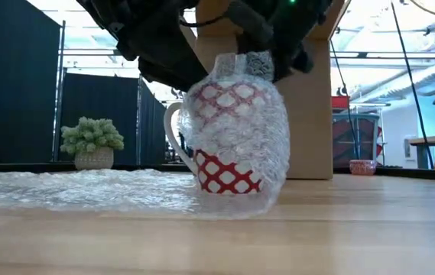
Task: Wrap mug
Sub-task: Wrap the red mug with the bubble wrap
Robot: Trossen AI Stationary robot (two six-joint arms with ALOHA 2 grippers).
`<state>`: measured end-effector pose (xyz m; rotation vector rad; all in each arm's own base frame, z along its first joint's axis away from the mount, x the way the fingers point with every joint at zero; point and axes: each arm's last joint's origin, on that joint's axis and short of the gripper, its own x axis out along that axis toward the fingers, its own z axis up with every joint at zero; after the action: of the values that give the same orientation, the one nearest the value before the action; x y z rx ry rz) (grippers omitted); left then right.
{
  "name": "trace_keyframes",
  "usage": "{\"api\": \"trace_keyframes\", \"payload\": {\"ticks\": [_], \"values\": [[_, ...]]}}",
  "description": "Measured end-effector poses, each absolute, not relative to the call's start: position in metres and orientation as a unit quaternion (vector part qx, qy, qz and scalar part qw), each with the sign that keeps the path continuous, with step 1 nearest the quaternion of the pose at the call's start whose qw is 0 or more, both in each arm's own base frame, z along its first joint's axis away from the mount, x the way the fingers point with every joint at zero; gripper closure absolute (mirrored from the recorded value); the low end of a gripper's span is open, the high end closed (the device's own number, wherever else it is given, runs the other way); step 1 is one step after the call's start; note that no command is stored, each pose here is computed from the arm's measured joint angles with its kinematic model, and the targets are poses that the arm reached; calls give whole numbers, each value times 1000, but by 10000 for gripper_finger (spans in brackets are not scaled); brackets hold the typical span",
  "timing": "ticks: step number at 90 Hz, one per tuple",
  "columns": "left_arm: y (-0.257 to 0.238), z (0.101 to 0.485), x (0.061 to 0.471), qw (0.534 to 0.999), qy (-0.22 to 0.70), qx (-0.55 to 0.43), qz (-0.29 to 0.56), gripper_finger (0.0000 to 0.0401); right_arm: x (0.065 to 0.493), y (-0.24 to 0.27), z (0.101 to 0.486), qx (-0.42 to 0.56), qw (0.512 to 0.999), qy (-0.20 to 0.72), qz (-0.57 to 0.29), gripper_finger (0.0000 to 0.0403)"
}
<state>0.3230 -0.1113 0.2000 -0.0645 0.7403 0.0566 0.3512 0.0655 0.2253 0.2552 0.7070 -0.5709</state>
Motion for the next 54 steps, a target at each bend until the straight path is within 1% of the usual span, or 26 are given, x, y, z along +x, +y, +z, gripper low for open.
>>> {"api": "trace_keyframes", "payload": {"ticks": [13,18,39,46,54], "values": [[-111,200,323,931,362,-32,27,221,351,67,216,164,913,320,-191,209],[-111,200,323,931,362,-32,27,221,352,68,215,172,919,309,-172,209],[-111,200,323,931,362,-32,26,221,356,62,207,178,922,303,-160,213],[-111,200,323,932,361,-33,26,221,357,61,207,176,923,305,-154,225],[-111,200,323,932,360,-33,26,221,357,61,206,172,924,310,-142,250]]}}
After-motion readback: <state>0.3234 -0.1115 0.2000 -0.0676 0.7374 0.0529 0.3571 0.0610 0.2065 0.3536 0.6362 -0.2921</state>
